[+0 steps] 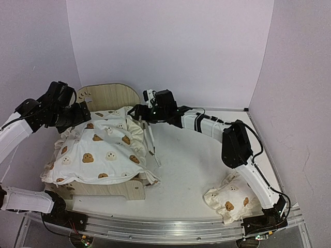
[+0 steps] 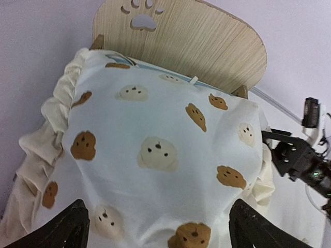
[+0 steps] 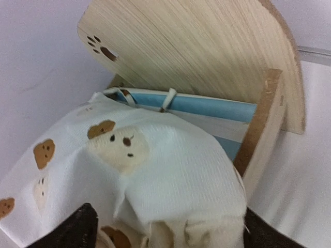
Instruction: Set up the pet bed
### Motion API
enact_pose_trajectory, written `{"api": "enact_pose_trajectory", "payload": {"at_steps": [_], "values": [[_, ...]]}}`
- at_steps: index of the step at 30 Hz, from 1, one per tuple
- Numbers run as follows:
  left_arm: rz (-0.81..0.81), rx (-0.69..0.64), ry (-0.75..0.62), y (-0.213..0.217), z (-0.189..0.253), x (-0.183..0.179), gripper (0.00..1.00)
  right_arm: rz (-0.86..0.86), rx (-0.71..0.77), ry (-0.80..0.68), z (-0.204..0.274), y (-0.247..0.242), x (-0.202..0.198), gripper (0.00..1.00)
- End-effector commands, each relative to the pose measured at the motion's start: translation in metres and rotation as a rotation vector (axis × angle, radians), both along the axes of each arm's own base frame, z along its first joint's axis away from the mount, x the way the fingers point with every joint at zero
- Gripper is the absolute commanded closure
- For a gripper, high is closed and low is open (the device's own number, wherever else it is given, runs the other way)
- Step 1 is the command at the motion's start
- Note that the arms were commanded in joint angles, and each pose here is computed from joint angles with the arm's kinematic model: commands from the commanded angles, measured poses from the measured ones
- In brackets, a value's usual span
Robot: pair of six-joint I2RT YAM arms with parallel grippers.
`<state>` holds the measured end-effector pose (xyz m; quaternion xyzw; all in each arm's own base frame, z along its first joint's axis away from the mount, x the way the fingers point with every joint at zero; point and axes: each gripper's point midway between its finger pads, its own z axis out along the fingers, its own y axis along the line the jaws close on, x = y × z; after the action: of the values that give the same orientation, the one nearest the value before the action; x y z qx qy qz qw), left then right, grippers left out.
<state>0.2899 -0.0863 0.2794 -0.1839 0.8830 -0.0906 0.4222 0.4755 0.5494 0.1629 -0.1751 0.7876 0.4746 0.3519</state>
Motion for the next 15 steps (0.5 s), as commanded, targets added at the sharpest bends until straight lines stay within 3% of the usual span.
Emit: {"api": "enact_pose_trajectory", "payload": {"at_steps": [1,5,9,13,15], "values": [[-0.015,0.172,-0.004,0.015,0.003,0.033,0.02,-0.041,-0.226,-0.069,0.063,-0.059,-0.013,0.02],[-0.023,0.107,0.096,0.041,-0.034,0.057,0.01,0.054,-0.252,0.012,0.065,-0.083,-0.056,0.02],[0.007,0.069,0.148,0.062,-0.065,0.077,0.0,0.174,-0.148,0.152,0.058,-0.076,-0.104,0.02],[-0.036,0.001,0.159,0.05,-0.084,0.095,0.08,0.167,-0.063,0.156,0.051,-0.058,-0.126,0.07],[-0.011,0.019,0.179,0.055,-0.098,0.101,0.18,0.156,-0.027,0.162,0.046,-0.045,-0.129,0.12]]}}
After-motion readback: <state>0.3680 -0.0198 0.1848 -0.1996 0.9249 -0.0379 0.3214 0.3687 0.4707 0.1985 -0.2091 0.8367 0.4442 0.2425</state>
